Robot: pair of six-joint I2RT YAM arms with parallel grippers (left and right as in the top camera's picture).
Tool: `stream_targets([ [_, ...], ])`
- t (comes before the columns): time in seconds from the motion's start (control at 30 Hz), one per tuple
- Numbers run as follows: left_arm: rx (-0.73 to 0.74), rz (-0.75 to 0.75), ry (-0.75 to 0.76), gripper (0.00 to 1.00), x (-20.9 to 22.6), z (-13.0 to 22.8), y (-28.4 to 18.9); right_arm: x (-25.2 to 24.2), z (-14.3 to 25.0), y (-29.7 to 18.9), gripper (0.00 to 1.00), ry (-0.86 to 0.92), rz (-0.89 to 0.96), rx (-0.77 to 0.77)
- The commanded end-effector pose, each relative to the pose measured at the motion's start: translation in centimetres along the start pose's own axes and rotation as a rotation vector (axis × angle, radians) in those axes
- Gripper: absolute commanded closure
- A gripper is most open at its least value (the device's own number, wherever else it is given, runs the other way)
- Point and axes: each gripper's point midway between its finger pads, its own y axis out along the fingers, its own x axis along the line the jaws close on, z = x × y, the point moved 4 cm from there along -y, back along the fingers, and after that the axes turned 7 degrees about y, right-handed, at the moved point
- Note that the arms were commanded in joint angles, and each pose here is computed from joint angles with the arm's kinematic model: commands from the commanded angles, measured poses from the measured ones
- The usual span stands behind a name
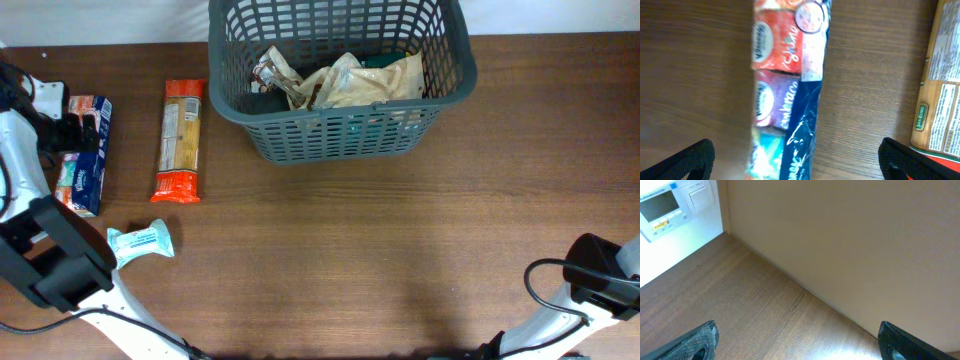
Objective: Pack container
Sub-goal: 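Grasp the tissue box with the left gripper and lift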
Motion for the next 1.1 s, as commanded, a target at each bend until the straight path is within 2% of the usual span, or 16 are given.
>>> stream_targets([
  [0.0, 0.028, 0.053, 0.028, 0.01, -0.6, 0.4, 2.2, -0.3, -0.1, -0.1, 0.01, 0.015, 0.009, -0.003],
  [0.43, 0.114, 0.078, 0.013, 0.01, -0.5, 2.3, 5.9, -0.3, -0.1, -0.1, 0.01, 0.015, 0.009, -0.004],
  [0.63, 0.2, -0.028, 0.019, 0.01, 1.0, 3.6, 7.1, -0.3, -0.1, -0.1, 0.01, 0.015, 0.009, -0.004],
  [1.07, 0.18, -0.031, 0.006, 0.01, 1.6, 3.6, 7.3, -0.3, -0.1, -0.1, 0.01, 0.015, 0.009, -0.004],
])
